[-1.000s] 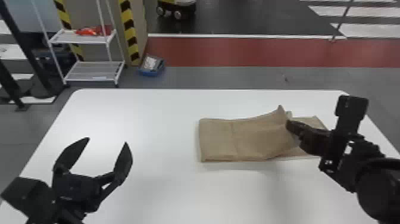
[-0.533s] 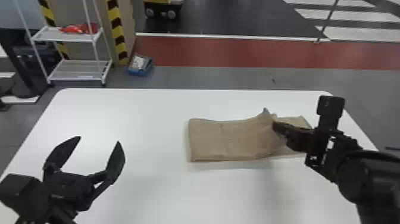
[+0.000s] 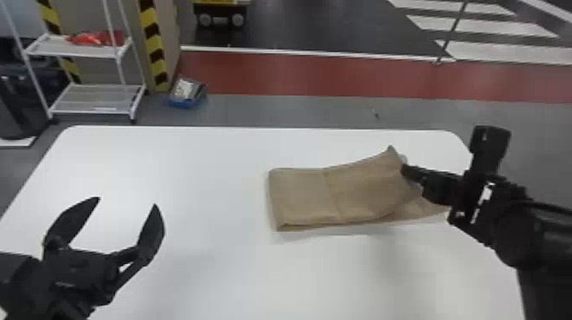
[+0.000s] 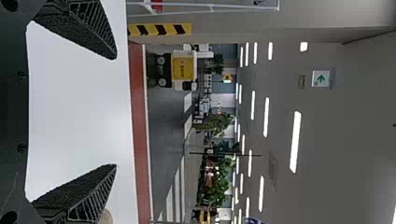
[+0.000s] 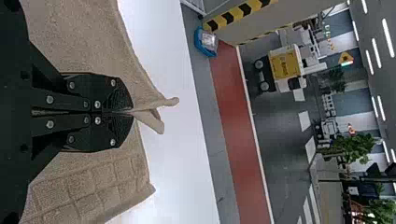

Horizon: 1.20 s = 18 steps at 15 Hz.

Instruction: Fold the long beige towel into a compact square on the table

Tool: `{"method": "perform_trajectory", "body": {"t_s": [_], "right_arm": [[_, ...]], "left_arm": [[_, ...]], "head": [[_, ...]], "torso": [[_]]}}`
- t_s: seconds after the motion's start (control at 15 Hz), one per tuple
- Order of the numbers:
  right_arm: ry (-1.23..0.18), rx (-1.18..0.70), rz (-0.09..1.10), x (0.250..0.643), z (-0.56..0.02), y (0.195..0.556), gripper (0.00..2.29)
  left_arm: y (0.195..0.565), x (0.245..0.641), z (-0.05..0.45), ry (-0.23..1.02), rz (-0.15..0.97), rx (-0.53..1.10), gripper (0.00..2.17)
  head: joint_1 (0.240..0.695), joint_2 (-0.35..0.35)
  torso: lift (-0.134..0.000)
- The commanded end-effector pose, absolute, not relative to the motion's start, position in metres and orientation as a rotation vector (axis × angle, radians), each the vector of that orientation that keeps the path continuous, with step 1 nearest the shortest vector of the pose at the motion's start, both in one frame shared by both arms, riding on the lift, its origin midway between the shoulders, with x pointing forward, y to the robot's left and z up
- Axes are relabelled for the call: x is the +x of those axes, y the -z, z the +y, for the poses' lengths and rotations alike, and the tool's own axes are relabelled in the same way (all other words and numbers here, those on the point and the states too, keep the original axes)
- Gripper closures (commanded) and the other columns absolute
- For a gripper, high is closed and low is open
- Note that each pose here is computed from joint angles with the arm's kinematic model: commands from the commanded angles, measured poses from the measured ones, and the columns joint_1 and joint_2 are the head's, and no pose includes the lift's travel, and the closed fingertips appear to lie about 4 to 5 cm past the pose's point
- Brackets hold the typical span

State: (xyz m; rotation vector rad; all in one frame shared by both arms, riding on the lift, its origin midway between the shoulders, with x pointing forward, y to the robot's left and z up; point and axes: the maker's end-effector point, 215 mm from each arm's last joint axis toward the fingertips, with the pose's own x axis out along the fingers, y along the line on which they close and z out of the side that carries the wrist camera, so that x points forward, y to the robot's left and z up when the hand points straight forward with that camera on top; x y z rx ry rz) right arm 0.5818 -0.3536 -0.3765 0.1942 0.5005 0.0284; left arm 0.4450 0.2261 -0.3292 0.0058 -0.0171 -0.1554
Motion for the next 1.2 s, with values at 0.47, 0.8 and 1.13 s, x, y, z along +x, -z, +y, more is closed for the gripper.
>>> {"method": "perform_trajectory", "body": {"t_s": [0.47,0.8,1.13], "right_arm": [[0.014,0.247,0.457,0.572,-0.388,0.346,1.15],[0.047,0.208,0.503,0.581,-0.41,0.387,1.15],[0.038,0.17,0.509,0.584,-0.409,0.396,1.15]], "left_arm": [[0.341,0.449,0.219,0.167,0.014,0.011,0.04],[0.343,0.446,0.218,0.168,0.017,0.01,0.04],[0.341,0.443,0.218,0.168,0.015,0.008,0.04]], "head": [[0.695,-0.157],[0.695,-0.195],[0.695,-0.204]], "torso": [[-0.123],[-0.123],[-0.123]]}}
